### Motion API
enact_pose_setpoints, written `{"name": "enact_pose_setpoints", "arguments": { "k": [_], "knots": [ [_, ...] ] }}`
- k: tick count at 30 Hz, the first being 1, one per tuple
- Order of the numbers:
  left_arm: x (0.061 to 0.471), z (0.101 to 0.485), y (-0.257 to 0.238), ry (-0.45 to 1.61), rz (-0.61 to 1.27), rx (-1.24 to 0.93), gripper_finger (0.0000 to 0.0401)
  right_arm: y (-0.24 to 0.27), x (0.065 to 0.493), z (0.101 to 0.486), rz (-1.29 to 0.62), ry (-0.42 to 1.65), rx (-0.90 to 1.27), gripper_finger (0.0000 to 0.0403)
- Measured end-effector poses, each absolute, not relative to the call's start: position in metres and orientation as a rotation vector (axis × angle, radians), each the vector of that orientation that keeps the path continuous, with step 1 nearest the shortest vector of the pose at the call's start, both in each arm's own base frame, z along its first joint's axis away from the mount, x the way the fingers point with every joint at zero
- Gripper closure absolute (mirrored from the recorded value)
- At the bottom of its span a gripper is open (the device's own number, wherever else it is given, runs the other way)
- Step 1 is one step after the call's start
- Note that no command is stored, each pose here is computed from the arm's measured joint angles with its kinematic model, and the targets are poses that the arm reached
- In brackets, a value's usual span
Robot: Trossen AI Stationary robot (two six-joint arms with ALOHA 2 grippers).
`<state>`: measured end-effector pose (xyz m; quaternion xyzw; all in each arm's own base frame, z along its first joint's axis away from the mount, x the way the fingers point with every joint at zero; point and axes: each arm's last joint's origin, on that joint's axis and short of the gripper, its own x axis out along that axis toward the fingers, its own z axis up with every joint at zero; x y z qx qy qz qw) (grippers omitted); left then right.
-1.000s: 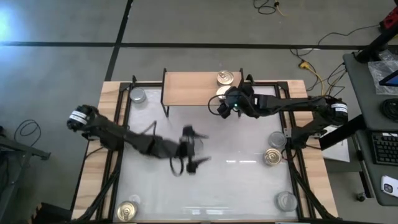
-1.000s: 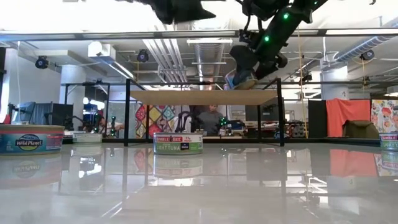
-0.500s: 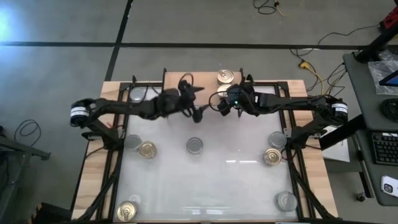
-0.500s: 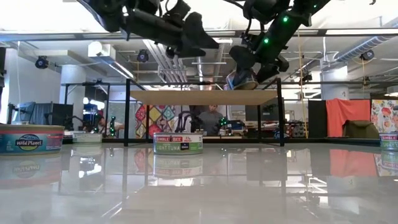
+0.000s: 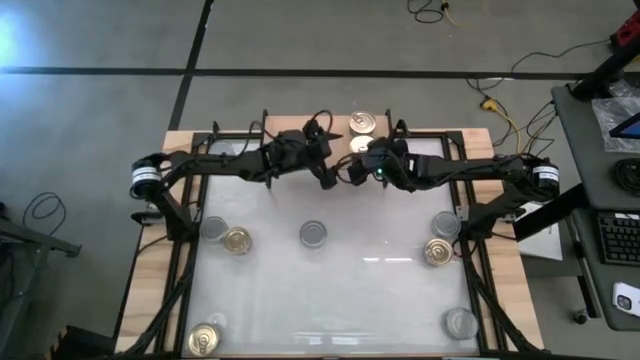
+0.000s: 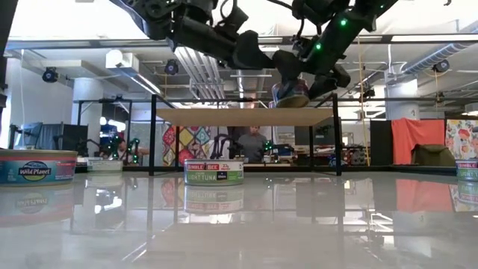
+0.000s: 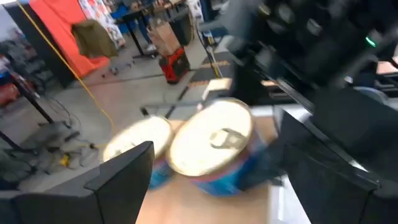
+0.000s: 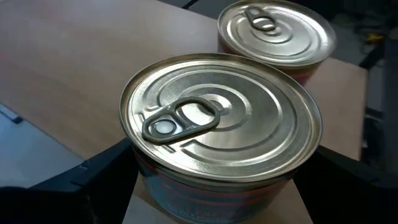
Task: Stack canned seafood by type on shelf
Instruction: Put the blue tuna can on the shelf
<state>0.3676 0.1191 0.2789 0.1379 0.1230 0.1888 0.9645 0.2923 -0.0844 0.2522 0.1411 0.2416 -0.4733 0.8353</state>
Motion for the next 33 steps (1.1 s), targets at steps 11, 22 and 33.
{"name": "enact_pose_setpoints", "arguments": {
  "k": [11, 22, 33],
  "knots": [
    [0.355, 0.297, 0.152, 0.202, 0.302, 0.291, 0.0065, -0.064, 0.295, 0.254, -1.091, 0.420, 0.299, 0.0044],
    [0.358, 0.302, 0.158, 0.212, 0.190, 0.331, 0.0065, -0.057, 0.320, 0.231, -1.094, 0.434, 0.225, 0.0044],
    [0.365, 0.282, 0.171, 0.202, 0.117, 0.374, 0.0065, -0.059, 0.329, 0.231, -1.104, 0.418, 0.241, 0.0044]
  ]
}}
